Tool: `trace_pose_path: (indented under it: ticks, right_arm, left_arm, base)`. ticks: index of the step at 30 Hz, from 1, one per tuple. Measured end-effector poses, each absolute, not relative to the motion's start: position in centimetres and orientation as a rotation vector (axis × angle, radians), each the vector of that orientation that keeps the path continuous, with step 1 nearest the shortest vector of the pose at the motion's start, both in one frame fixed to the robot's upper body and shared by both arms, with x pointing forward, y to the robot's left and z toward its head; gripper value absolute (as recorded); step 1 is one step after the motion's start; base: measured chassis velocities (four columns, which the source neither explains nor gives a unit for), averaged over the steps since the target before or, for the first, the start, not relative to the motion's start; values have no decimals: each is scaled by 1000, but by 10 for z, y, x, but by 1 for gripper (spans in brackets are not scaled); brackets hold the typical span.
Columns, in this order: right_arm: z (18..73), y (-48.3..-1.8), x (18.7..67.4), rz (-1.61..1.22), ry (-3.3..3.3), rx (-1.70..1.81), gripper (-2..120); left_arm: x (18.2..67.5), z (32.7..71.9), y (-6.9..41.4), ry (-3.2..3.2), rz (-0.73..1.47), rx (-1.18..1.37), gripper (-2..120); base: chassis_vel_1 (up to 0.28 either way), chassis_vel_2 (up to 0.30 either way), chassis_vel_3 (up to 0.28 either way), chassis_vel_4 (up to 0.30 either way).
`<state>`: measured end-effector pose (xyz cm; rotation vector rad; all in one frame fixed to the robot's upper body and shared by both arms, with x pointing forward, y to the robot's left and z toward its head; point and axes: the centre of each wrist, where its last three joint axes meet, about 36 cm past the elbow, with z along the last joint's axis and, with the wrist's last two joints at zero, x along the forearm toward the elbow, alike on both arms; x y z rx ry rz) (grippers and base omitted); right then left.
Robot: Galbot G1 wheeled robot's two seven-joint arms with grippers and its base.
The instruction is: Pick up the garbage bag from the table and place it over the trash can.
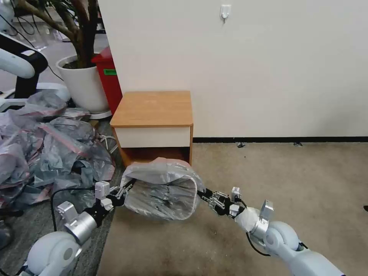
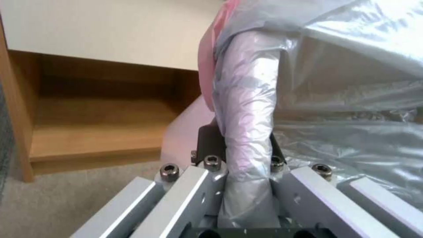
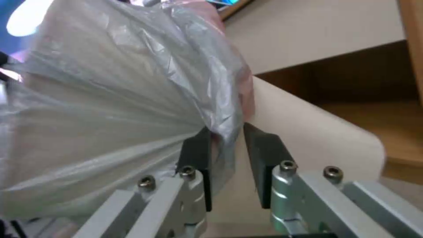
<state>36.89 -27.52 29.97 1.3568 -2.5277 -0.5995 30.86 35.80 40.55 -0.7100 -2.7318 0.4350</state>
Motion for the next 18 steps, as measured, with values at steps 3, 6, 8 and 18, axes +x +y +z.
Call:
trace_pose_path:
  ticks: [3, 6, 8, 18]
  right_arm:
    - [299, -276, 368, -569, -2535, 1338, 15]
    - [298, -276, 367, -500, -2557, 1279, 7]
    - [297, -276, 367, -491, -2566, 1258, 6]
    - [292, -274, 368, -423, -2616, 1134, 6]
  left_arm:
    - [308, 405, 358, -2729, 436, -716, 3]
    - [305, 405, 356, -2722, 441, -728, 3]
    - [305, 405, 356, -2721, 442, -730, 3]
    - [299, 405, 352, -2710, 442, -740, 3]
  base:
    - [0, 0, 0, 0]
    - [0, 0, 0, 0]
    - [0, 0, 0, 0]
    - [0, 0, 0, 0]
